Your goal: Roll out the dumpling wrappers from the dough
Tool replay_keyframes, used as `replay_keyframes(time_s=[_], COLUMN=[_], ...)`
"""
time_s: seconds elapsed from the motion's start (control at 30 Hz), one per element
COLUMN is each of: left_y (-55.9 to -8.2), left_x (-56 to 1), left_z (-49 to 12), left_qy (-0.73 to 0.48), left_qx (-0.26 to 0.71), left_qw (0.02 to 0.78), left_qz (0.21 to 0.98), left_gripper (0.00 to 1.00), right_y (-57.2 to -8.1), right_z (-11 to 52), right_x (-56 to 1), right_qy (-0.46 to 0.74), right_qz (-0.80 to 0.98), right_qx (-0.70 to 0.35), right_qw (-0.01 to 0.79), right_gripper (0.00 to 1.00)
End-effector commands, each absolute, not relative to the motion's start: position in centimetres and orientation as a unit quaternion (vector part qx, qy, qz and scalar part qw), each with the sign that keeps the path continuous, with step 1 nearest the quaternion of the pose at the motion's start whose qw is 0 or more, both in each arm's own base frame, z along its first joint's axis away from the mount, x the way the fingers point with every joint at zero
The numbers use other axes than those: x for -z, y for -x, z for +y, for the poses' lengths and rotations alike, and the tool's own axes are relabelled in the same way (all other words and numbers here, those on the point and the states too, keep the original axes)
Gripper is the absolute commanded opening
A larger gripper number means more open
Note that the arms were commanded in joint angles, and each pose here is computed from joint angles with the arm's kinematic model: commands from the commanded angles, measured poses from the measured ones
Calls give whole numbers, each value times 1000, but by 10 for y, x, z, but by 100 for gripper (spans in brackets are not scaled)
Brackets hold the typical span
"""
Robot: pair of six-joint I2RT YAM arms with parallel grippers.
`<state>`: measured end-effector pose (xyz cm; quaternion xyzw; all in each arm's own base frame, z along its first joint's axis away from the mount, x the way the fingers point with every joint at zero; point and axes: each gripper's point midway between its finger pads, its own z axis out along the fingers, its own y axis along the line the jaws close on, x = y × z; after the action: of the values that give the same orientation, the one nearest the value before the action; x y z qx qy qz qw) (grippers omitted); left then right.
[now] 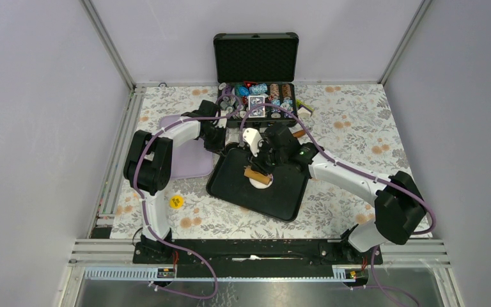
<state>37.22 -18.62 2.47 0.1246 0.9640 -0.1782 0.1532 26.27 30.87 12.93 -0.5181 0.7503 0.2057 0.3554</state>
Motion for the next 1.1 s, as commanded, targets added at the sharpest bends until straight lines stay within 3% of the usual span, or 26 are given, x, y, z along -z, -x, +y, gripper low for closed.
replay_keyframes(time_s=[0.0,0.43,0.73,1.07], left_y=[-344,-344,-344,-344], left_x=[14,13,14,15], left_z=[-169,-168,-168,-166], left_qy=[-113,-113,-111,-109], left_qx=[129,127,125,122], left_qw=[86,87,87,86], left_qz=[981,982,982,983], left_gripper=[0,0,0,0], right_y=[-226,-197,-189,-191], right_z=[275,255,229,225], right_x=[-54,-15,-7,-11], right_qy=[540,557,560,514], right_qz=[790,797,801,820], right_qx=[-177,-161,-131,-185], right_qw=[230,165,167,169], right_gripper=[0,0,0,0])
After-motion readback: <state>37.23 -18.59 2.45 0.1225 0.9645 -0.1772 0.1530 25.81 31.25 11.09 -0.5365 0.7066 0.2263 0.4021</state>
